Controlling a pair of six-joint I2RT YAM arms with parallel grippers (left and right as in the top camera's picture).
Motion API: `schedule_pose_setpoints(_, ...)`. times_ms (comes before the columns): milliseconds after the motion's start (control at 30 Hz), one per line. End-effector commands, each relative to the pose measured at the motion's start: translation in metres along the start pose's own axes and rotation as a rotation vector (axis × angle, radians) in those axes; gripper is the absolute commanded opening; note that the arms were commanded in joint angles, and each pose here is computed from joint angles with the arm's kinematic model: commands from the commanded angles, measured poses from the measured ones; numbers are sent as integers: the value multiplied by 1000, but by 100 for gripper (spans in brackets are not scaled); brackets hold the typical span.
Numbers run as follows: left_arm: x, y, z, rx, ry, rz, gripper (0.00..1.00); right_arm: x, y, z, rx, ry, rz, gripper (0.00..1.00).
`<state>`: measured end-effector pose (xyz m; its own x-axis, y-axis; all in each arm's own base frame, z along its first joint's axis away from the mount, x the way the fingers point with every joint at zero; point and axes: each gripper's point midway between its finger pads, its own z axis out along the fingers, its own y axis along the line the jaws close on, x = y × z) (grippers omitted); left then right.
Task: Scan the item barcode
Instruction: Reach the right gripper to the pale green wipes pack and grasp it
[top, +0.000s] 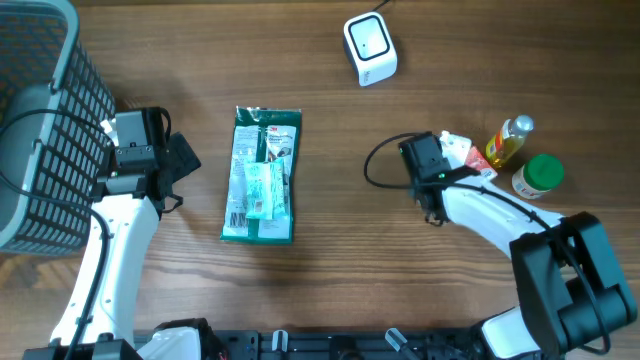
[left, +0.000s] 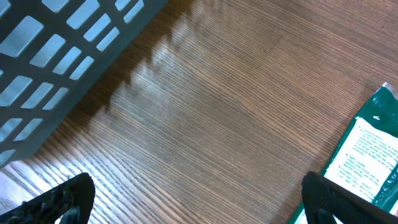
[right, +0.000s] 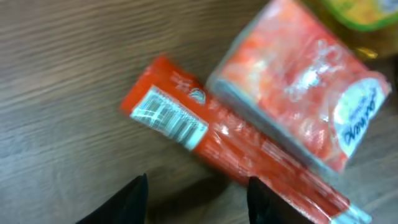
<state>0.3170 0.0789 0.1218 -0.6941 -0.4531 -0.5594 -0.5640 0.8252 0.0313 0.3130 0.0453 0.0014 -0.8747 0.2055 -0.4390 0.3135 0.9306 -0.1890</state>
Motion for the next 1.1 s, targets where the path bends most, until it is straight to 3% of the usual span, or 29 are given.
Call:
schedule_pose_setpoints(0, 0, 2, 1, -5, 1, -2, 100, 1, 61, -35, -323, 151, -164, 55)
schedule_pose_setpoints(100, 0, 2, 1, -5, 1, -2, 100, -20, 135, -99, -767, 194, -143, 55)
schedule_pose_setpoints(167, 0, 2, 1, -5, 1, -2, 100, -26, 166, -127, -934, 182, -109, 56)
schedule_pose_setpoints(300, 0, 2, 1, -5, 1, -2, 100, -18, 199, -140, -914, 96, -118, 56)
schedule_pose_setpoints(533, 0, 2, 1, -5, 1, -2, 100, 42, 274, -154, -910, -43, -274, 58)
schedule_pose_setpoints(633, 0, 2, 1, -5, 1, -2, 100, 69, 298, -138, -892, -71, -308, 60)
schedule_pose_setpoints(800, 0, 2, 1, -5, 1, -2, 100, 75, 302, -128, -885, -63, -314, 60)
schedule_pose_setpoints(1067, 0, 2, 1, -5, 1, -2, 100, 75, 303, -130, -893, -65, -313, 48)
